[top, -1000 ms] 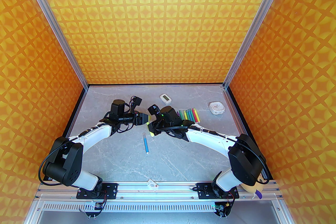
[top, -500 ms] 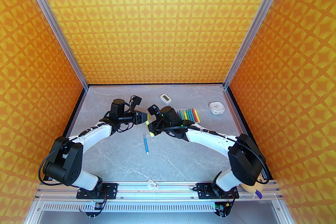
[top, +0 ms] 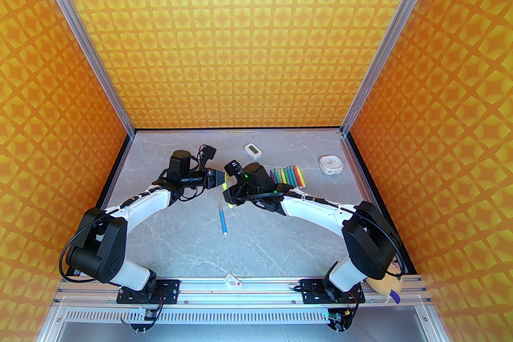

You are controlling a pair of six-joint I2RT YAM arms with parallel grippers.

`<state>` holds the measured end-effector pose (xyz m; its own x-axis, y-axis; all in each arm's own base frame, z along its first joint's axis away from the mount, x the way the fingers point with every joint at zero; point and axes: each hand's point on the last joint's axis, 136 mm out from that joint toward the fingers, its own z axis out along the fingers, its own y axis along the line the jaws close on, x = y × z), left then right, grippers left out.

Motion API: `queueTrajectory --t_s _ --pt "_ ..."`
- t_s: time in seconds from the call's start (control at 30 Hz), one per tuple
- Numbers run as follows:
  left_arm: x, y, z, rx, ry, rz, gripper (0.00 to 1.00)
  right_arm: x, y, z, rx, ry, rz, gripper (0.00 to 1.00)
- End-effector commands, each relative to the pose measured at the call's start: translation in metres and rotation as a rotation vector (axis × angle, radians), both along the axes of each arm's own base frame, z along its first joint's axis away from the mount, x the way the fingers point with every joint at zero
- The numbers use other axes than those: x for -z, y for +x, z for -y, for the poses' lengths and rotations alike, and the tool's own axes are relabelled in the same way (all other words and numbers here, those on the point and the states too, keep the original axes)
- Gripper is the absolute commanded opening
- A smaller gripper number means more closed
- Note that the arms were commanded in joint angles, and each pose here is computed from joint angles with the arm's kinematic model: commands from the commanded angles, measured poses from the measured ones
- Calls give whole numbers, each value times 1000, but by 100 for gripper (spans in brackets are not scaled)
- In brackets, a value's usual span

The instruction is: Open the pen caps

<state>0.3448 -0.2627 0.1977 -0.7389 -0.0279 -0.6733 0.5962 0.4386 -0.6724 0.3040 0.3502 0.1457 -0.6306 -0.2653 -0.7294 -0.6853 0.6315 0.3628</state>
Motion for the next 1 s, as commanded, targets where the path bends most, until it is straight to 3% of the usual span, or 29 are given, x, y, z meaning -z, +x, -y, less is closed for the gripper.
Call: queueTrajectory --t_s 0.0,0.13,0.27,0.43,0.97 --pt "-17 3 6 12 -35 17 0 2 7 -3 5 8 16 30" --pt "-21 5 7 7 -44 11 0 2 6 -1 15 16 26 24" --pt "-23 8 6 0 -47 15 0 0 5 4 26 16 41 11" --pt "-22 24 -4 -84 -28 16 0 3 -2 11 27 4 42 1" --pt "-24 62 -35 -248 -32 -61 0 32 -29 35 11 -43 12 0"
